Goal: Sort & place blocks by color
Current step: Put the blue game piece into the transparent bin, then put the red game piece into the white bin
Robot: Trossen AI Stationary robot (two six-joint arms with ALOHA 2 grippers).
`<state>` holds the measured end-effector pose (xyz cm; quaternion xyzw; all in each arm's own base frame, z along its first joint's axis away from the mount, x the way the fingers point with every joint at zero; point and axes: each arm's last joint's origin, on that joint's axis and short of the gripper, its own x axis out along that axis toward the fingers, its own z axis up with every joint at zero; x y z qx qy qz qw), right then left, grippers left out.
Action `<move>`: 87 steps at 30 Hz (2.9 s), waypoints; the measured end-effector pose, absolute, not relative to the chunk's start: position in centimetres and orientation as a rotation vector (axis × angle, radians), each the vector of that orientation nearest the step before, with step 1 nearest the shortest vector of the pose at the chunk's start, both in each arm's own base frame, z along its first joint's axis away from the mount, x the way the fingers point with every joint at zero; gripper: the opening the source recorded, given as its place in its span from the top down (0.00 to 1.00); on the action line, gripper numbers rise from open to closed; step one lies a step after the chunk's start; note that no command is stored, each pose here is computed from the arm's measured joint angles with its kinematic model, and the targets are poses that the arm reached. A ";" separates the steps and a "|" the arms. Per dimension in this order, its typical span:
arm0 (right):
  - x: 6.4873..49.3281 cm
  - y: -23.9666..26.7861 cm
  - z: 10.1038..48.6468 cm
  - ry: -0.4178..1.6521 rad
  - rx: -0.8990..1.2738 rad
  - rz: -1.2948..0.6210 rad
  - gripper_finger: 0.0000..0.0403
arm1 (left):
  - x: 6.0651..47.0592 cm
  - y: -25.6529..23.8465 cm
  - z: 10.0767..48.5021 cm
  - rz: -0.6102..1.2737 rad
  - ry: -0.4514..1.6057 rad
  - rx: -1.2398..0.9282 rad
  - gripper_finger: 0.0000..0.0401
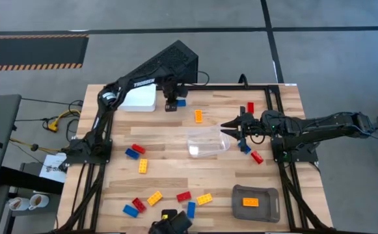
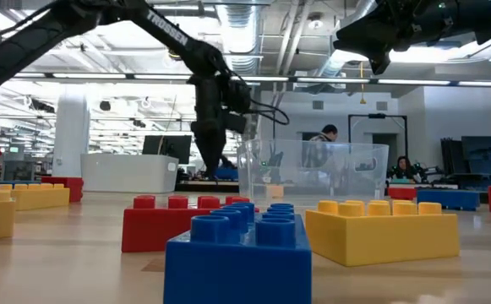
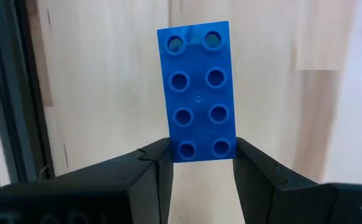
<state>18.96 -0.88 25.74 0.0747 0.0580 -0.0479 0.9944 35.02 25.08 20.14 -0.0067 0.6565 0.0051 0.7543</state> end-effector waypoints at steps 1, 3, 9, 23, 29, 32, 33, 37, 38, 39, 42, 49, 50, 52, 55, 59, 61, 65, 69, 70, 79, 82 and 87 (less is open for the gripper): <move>19.0 -0.9 25.7 0.116 0.150 -0.096 0.68 | 34.9 24.8 20.6 0.017 1.428 -0.018 0.75; 19.0 -0.9 25.7 0.116 0.150 -0.096 0.68 | 34.8 24.4 21.5 0.029 1.405 -0.017 0.75; 19.0 -0.5 25.7 0.117 0.150 -0.078 0.68 | 33.1 22.2 22.2 0.036 1.401 -0.022 0.75; 19.0 -0.2 26.3 0.065 0.155 -0.057 0.68 | 23.5 16.6 26.4 0.341 1.171 0.077 0.72; 19.1 -0.2 26.7 0.020 0.157 -0.054 0.68 | 20.6 14.7 27.3 0.369 1.095 0.026 0.72; 19.0 -0.2 26.7 0.015 0.170 -0.054 0.68 | 19.5 13.9 27.2 0.397 1.088 0.018 0.72; 19.0 -0.2 26.7 0.015 0.174 -0.054 0.68 | 19.2 13.7 27.0 0.397 1.085 0.004 0.72; 19.1 -0.2 26.7 0.014 0.176 -0.055 0.68 | 19.9 11.5 26.9 0.321 0.945 -0.098 0.72; 19.1 -0.2 26.7 0.014 0.176 -0.058 0.68 | 20.6 10.4 26.8 0.283 0.904 -0.105 0.72; 19.1 -0.2 26.7 0.015 0.175 -0.064 0.68 | 21.5 9.2 26.6 0.245 0.863 -0.086 0.72; 19.4 -0.3 26.4 0.027 0.174 -0.101 0.68 | 24.2 5.5 26.3 0.166 0.726 0.040 0.72; 20.2 -0.6 25.6 0.066 0.189 -0.148 0.68 | 29.2 0.7 24.9 0.038 0.550 0.129 0.72; 20.3 -0.6 25.6 0.062 0.189 -0.147 0.68 | 29.8 0.6 24.5 0.035 0.542 0.122 0.72; 20.3 -0.6 25.5 0.062 0.189 -0.147 0.68 | 30.8 0.8 23.2 0.028 0.552 0.095 0.72; 20.3 -0.6 25.7 0.046 0.190 -0.145 0.68 | 32.3 1.3 21.3 0.005 0.603 0.046 0.72; 20.2 -0.6 25.9 0.040 0.179 -0.145 0.68 | 34.3 1.9 20.0 0.003 0.653 0.013 0.72; 20.2 -0.6 25.8 0.042 0.173 -0.145 0.68 | 35.2 2.2 19.7 0.005 0.680 0.001 0.72; 20.2 -0.9 25.8 0.048 0.171 -0.161 0.68 | 36.4 2.7 19.4 0.016 0.755 -0.008 0.68; 20.1 -1.1 25.8 0.049 0.171 -0.173 0.68 | 36.9 2.9 19.9 0.025 0.763 0.001 0.60; 20.1 -1.1 25.7 0.053 0.171 -0.174 0.68 | 37.0 2.9 20.0 0.029 0.752 0.011 0.58; 20.1 -1.1 25.5 0.077 0.171 -0.175 0.68 | 36.6 2.9 20.3 0.032 0.778 0.019 0.50; 20.1 -1.1 25.2 0.099 0.173 -0.192 0.68 | 36.1 3.0 21.2 0.069 0.768 0.041 0.50; 19.4 -2.1 23.4 0.248 0.233 -0.476 0.68 | 35.5 2.4 23.1 0.138 0.713 0.078 0.54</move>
